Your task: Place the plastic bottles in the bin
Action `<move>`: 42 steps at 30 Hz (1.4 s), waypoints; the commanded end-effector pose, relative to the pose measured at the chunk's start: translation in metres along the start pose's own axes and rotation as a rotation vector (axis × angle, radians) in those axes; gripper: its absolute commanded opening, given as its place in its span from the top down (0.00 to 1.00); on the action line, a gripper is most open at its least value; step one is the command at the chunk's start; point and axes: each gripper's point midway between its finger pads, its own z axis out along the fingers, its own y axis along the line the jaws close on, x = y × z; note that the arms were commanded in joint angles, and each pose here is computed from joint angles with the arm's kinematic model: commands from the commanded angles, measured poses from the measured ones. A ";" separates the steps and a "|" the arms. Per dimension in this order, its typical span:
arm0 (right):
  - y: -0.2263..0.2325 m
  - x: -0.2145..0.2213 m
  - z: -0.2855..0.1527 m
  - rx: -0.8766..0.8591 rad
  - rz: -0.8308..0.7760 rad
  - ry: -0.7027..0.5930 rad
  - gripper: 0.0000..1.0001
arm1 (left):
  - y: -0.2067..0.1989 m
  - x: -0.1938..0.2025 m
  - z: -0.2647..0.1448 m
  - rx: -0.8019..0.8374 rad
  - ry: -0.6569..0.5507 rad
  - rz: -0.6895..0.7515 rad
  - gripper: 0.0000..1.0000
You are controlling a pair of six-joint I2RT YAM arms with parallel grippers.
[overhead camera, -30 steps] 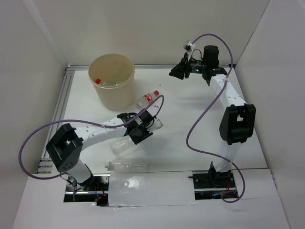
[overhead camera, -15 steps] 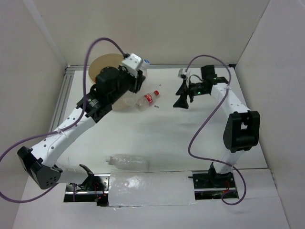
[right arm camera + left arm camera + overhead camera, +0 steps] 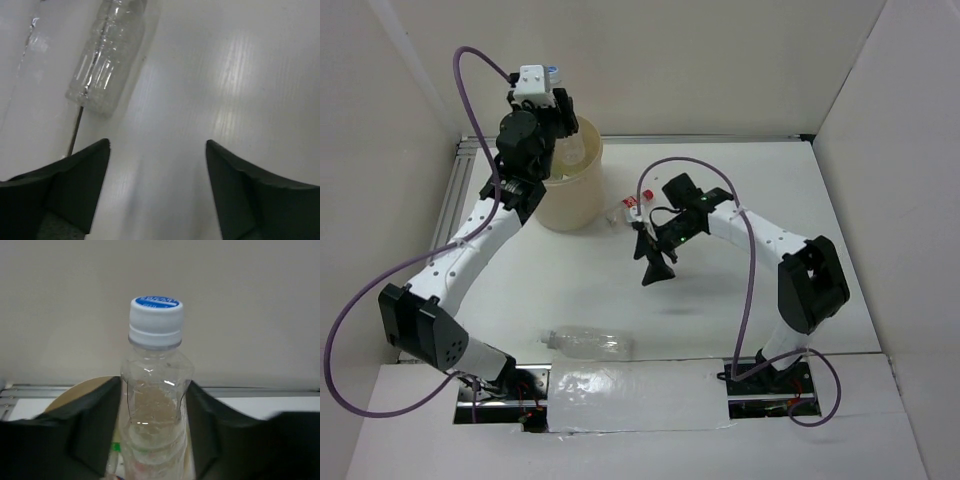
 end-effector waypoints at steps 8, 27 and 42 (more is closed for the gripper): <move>0.056 -0.033 0.089 -0.100 0.074 0.076 0.09 | 0.035 -0.035 -0.005 -0.136 -0.031 -0.015 0.01; 0.087 0.026 0.220 0.164 0.205 0.278 0.15 | 0.037 0.025 -0.210 0.046 0.194 -0.133 0.01; -0.055 -0.052 0.053 0.443 0.299 -0.015 0.74 | -0.003 0.025 -0.246 0.328 0.220 -0.273 0.01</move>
